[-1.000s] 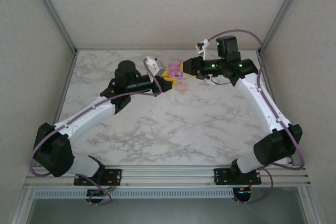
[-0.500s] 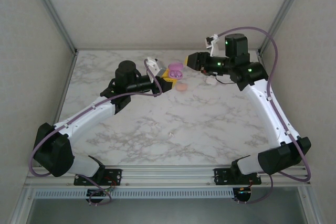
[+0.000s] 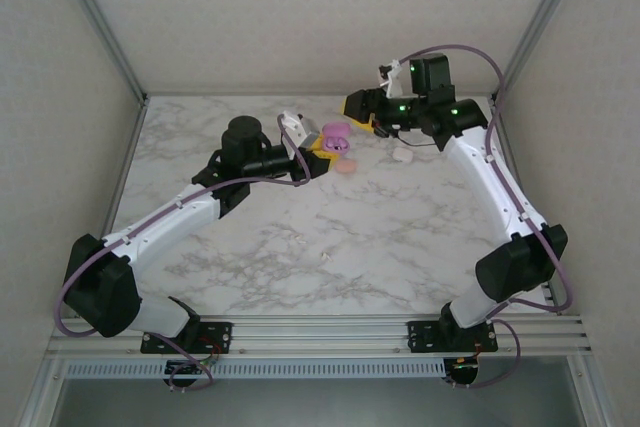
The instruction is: Insert wireless bluetooth earbuds into charging case
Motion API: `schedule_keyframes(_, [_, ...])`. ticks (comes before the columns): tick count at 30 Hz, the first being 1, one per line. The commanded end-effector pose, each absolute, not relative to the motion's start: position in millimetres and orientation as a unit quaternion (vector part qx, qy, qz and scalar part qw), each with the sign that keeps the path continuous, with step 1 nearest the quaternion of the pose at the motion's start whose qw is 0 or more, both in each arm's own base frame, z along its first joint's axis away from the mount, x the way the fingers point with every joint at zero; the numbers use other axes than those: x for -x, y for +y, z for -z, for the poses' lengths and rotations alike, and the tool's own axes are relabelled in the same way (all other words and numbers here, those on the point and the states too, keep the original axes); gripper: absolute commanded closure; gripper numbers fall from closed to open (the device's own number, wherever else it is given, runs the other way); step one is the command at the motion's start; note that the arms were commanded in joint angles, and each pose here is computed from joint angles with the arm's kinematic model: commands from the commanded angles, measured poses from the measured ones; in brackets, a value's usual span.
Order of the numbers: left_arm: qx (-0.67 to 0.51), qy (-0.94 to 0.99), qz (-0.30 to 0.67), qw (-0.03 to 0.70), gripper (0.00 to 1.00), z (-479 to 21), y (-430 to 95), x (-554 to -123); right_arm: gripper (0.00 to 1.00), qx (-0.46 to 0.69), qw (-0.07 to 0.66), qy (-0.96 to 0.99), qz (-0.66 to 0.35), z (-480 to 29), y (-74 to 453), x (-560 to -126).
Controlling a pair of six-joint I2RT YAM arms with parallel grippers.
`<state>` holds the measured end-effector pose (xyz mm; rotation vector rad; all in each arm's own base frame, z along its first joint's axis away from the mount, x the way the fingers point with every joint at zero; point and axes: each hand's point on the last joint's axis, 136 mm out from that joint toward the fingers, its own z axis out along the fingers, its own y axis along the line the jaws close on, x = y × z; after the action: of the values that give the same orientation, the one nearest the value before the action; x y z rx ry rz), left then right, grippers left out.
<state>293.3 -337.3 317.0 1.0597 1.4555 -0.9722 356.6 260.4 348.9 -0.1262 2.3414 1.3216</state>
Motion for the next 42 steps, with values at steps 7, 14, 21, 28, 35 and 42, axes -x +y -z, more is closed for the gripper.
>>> schedule_keyframes(7, [-0.437, 0.574, 0.4, 0.565, 0.79, -355.4, -336.5, -291.8, 0.45, 0.084, 0.194, 0.842, -0.497, -355.2, 263.9, -326.4])
schedule_keyframes(14, [-0.429, 0.573, 0.402, 0.57, 0.79, -358.7, -336.4, -294.0, 0.45, 0.089, 0.195, 0.84, -0.498, -354.6, 260.2, -315.5])
schedule_keyframes(21, [-0.417, 0.564, 0.417, 0.578, 0.78, -365.2, -337.2, -294.0, 0.44, 0.083, 0.148, 0.809, -0.562, -356.0, 266.0, -303.5])
schedule_keyframes(28, [-0.411, 0.554, 0.435, 0.579, 0.78, -369.9, -341.5, -295.1, 0.46, 0.091, 0.083, 0.766, -0.631, -362.2, 279.2, -296.3])
schedule_keyframes(35, [-0.413, 0.551, 0.439, 0.576, 0.78, -371.7, -342.6, -294.0, 0.48, 0.096, 0.069, 0.757, -0.643, -359.8, 282.1, -296.8])
schedule_keyframes(42, [-0.419, 0.547, 0.446, 0.571, 0.76, -373.1, -343.6, -290.1, 0.54, 0.092, 0.074, 0.753, -0.648, -358.5, 283.0, -302.2])
